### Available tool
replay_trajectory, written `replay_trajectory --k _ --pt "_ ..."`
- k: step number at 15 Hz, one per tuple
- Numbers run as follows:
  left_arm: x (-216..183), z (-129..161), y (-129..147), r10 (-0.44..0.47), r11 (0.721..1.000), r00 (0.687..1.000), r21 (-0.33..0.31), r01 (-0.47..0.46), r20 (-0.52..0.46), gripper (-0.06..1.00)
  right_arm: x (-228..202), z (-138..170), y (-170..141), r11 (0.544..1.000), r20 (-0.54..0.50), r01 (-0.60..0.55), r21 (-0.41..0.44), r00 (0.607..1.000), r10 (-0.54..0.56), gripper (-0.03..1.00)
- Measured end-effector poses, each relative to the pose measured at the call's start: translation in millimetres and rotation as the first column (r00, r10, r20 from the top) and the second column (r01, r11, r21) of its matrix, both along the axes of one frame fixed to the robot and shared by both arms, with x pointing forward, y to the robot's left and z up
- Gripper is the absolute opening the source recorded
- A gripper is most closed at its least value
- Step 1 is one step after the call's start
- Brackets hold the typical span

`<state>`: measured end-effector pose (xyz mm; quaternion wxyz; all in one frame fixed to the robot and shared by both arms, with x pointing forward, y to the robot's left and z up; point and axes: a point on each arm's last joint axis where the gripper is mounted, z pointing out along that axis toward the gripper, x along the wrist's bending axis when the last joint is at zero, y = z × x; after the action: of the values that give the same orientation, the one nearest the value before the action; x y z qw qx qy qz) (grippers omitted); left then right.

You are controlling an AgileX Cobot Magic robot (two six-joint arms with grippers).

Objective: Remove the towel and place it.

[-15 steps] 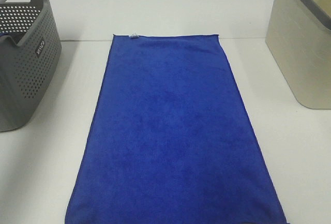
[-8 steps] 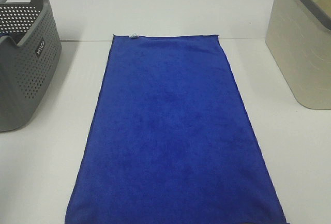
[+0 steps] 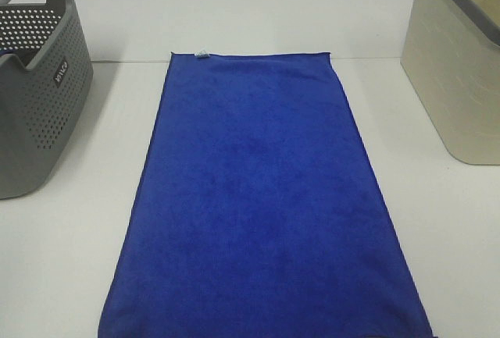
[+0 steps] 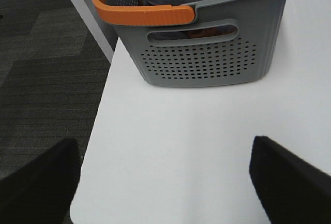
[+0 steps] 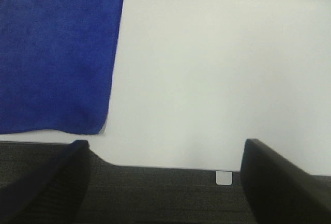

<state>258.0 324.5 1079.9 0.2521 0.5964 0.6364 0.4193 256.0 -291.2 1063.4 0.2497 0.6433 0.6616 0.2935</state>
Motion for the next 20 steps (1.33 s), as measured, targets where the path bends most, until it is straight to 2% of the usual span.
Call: replay_trajectory --k 4,7,9,16,20 --pt "-25 -13 -3 -0.022 0.998 0.994 -0.049 0.027 0.11 0.84 -25 -23 0 1.0 0.129 -0.01 -0.022 0.992 0.013 0.78" --pt "-28 -22 -8 -0.075 0.994 0.991 -0.071 0.083 0.114 0.84 -24 -25 -1 0.999 0.201 -0.003 -0.034 0.98 0.009 0.78" --pt "-28 -23 -13 -0.128 0.988 0.986 -0.077 0.136 0.109 0.84 -21 -26 -1 0.999 0.219 0.001 -0.036 0.976 0.007 0.78" --pt "-28 -23 -14 -0.134 0.986 0.985 -0.083 0.143 0.109 0.84 -21 -26 -1 0.999 0.22 0.001 -0.036 0.975 0.007 0.78" --pt "-28 -23 -16 -0.141 0.982 0.984 -0.109 0.153 0.112 0.84 -21 -26 -1 0.999 0.22 0.001 -0.035 0.975 0.007 0.78"
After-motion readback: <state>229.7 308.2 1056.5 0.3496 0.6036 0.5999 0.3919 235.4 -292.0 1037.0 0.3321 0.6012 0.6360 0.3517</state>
